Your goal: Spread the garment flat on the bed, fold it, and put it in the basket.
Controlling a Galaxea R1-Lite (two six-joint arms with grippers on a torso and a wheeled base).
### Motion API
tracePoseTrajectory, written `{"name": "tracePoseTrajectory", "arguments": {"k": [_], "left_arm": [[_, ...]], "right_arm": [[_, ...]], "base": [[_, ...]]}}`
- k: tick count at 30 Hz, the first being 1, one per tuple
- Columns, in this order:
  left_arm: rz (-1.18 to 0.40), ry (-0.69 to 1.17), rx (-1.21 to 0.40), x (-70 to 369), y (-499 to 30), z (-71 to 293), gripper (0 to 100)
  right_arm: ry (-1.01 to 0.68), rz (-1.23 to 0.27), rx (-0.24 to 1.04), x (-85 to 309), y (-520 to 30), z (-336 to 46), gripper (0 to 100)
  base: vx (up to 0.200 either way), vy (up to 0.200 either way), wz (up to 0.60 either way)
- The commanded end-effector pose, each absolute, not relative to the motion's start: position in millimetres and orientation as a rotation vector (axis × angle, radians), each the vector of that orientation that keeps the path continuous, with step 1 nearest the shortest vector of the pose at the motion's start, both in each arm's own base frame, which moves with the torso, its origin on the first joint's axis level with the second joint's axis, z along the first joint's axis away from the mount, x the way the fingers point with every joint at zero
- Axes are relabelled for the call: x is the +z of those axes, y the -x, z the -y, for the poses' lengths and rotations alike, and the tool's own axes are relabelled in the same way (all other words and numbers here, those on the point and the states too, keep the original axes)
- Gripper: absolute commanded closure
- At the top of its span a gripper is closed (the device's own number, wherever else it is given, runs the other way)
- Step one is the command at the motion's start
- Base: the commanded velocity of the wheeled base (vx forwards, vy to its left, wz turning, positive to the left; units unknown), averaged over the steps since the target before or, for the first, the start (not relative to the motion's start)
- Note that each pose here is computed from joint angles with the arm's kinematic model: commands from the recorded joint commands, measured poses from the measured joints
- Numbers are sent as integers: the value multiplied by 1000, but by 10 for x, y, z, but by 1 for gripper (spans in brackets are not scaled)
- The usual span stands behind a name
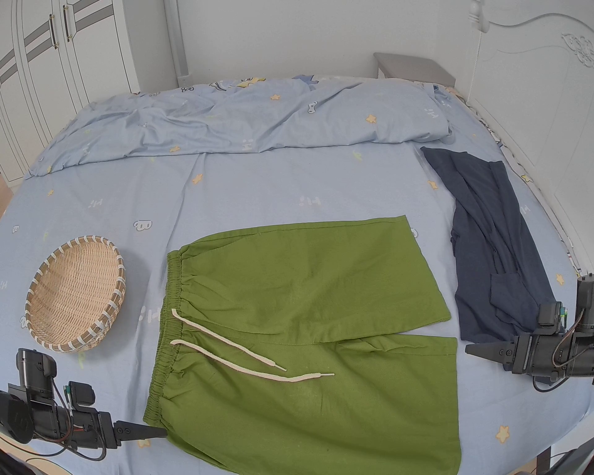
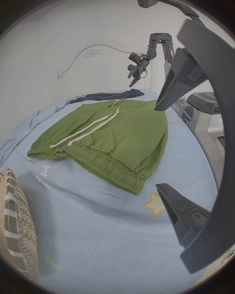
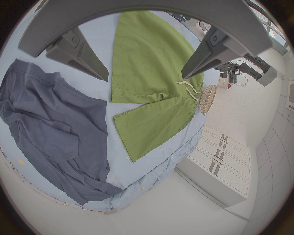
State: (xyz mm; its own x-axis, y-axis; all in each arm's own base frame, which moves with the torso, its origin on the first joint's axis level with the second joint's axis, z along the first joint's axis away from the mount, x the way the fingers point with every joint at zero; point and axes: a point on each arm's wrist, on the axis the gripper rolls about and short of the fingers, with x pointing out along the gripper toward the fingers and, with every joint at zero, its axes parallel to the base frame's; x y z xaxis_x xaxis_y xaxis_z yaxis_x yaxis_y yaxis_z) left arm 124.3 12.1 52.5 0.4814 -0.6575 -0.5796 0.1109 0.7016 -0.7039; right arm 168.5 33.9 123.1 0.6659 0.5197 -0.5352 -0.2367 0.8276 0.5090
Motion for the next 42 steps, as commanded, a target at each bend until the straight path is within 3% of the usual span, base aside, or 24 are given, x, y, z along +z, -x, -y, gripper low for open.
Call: {"name": "tracePoseTrajectory", "arguments": {"k": [1,7,30,31,42], "left_arm": [[-1018,684,-500,439,-1295,-138,0],[-1088,692,-507,291,-1392,-167,0],[-1023,680,-563,260,-1886,-305,0],[-1019,684,-574,263,-1890,-305,100],[-1008,735,-599,267,-1779,-319,100]], "right_arm": [[-421,-717,444,1244,-1663,-337,0],[-422,-719,442,1240,-1672,-335,0],[-429,-755,426,1175,-1724,-337,0],[-429,-755,426,1175,-1724,-337,0],[-428,-770,419,1142,-1715,-330,0]], "base": [[0,0,0],[0,0,0],[0,0,0],[0,0,0],[0,0,0]]}}
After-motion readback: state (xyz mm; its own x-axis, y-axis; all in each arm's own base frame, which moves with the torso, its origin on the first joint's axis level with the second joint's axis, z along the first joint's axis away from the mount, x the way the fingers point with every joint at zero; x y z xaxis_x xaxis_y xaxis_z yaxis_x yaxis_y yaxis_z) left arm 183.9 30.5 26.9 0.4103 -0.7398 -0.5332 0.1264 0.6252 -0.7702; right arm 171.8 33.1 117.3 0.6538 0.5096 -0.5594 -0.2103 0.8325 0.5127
